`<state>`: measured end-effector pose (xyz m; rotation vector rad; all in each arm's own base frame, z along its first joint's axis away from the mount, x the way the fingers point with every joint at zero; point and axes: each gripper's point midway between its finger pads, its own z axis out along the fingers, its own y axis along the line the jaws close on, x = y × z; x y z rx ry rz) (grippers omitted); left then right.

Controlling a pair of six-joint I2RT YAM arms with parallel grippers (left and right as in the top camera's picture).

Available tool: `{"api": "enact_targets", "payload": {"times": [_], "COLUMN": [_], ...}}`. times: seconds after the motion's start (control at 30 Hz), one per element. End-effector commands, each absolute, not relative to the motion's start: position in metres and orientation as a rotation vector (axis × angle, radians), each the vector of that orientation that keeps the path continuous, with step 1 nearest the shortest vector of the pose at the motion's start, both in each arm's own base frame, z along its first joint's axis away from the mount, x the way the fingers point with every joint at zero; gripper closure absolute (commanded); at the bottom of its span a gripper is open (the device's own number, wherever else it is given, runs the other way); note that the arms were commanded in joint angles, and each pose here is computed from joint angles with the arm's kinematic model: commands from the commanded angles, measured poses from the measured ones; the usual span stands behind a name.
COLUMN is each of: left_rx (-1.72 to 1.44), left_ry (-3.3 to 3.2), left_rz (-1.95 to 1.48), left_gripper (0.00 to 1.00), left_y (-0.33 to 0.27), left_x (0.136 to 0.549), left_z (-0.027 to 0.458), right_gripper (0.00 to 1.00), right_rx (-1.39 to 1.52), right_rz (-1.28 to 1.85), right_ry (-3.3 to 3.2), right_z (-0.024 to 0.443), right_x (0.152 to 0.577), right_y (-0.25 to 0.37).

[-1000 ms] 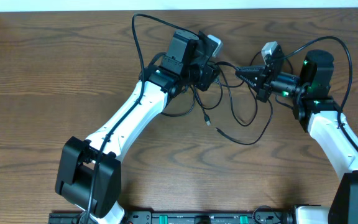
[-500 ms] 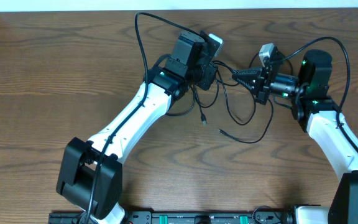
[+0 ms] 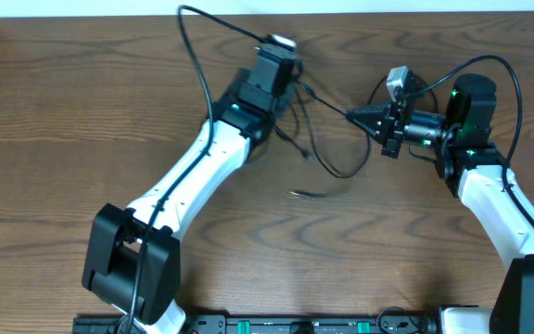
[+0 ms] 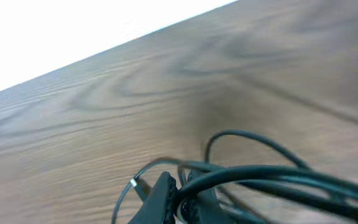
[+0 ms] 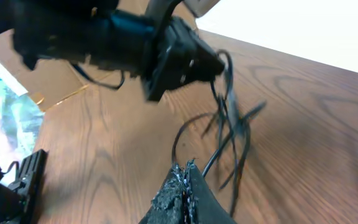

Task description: Untangle cables

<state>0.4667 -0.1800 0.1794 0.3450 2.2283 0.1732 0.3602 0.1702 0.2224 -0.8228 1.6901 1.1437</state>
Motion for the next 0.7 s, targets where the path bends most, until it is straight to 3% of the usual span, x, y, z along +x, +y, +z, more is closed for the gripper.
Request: {"api": "enact_targets", "payload": {"times": [0.0, 0.27, 0.4, 0.67], "left_rx": [0.235, 0.350, 0.422, 0.539], "left_ry": [2.199, 2.249, 2.260, 2.236], "left_rz": [0.340, 0.132, 0.024, 0.001], "left_gripper": [0.92, 0.92, 0.92, 0.92], "left_y": [-0.156, -0.194, -0.218, -0.246], "left_x": [0.472, 0.462, 0.453, 0.438], "left_z": [0.185, 0.173, 0.169, 0.170], "right_gripper": [0.99, 0.97, 0.87, 0.55], "right_rx": [-0.843, -0.780, -0.833, -0.956], "right_rz": [1.175, 1.073, 0.928, 0.556], "right_ry": [1.662, 1.717, 1.691, 1.688], "right_z": [0.232, 0.224, 0.219, 0.195], "right_x": [0.354, 0.369, 0.379, 0.401], "right_y": [0.171, 0.165, 0.161, 0.168]}}
